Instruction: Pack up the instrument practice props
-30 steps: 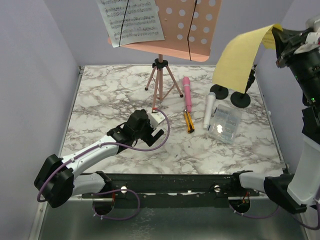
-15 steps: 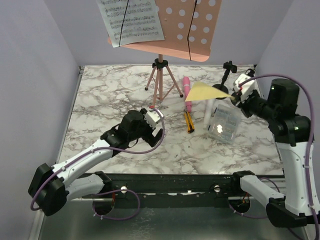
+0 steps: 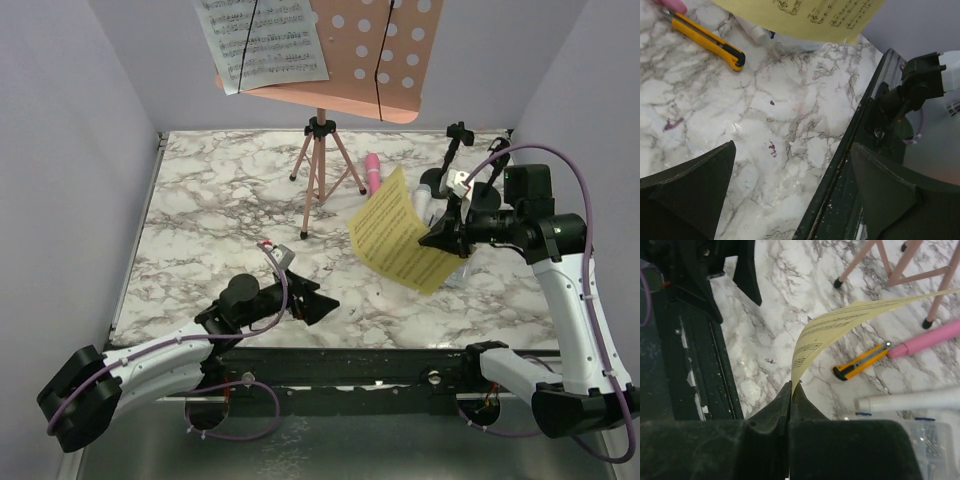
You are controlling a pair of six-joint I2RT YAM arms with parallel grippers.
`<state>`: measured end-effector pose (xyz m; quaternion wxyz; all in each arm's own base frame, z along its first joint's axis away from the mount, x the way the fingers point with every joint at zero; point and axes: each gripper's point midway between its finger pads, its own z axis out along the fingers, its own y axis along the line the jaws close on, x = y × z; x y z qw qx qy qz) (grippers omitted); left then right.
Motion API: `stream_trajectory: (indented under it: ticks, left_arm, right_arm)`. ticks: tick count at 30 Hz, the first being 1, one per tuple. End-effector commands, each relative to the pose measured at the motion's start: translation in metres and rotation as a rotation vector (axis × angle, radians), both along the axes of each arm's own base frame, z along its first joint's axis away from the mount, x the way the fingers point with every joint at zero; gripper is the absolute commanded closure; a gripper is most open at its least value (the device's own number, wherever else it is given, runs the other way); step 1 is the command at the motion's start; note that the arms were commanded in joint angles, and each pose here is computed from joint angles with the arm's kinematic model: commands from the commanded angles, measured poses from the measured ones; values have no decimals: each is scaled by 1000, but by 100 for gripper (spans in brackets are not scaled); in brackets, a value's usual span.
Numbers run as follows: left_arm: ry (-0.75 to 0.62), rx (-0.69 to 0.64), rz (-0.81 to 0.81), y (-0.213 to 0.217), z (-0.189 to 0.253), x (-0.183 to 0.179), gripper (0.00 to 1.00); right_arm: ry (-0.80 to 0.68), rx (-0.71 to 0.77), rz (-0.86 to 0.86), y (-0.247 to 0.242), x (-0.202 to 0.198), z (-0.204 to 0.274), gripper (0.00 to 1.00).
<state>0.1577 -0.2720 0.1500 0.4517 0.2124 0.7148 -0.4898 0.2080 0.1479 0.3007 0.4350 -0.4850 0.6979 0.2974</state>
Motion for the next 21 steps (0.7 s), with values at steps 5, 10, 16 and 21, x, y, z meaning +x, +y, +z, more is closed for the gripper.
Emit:
stream_trajectory:
  ticks: [5,10,16,21]
  left_arm:
    - [460,-479,171,-15,48,19,1]
    - [508,-557,224,-17,48,26,1]
    - [599,-606,314,-19,37,40,1]
    - [688,-687,362,-26,41,51,1]
  right_arm:
    - [98,212,101,26,-7,-9,100]
    - [221,401,139,26,-10,5,100]
    - [514,562,154,1,-17,-12,100]
    - [560,578,121,1,-16,-21,100]
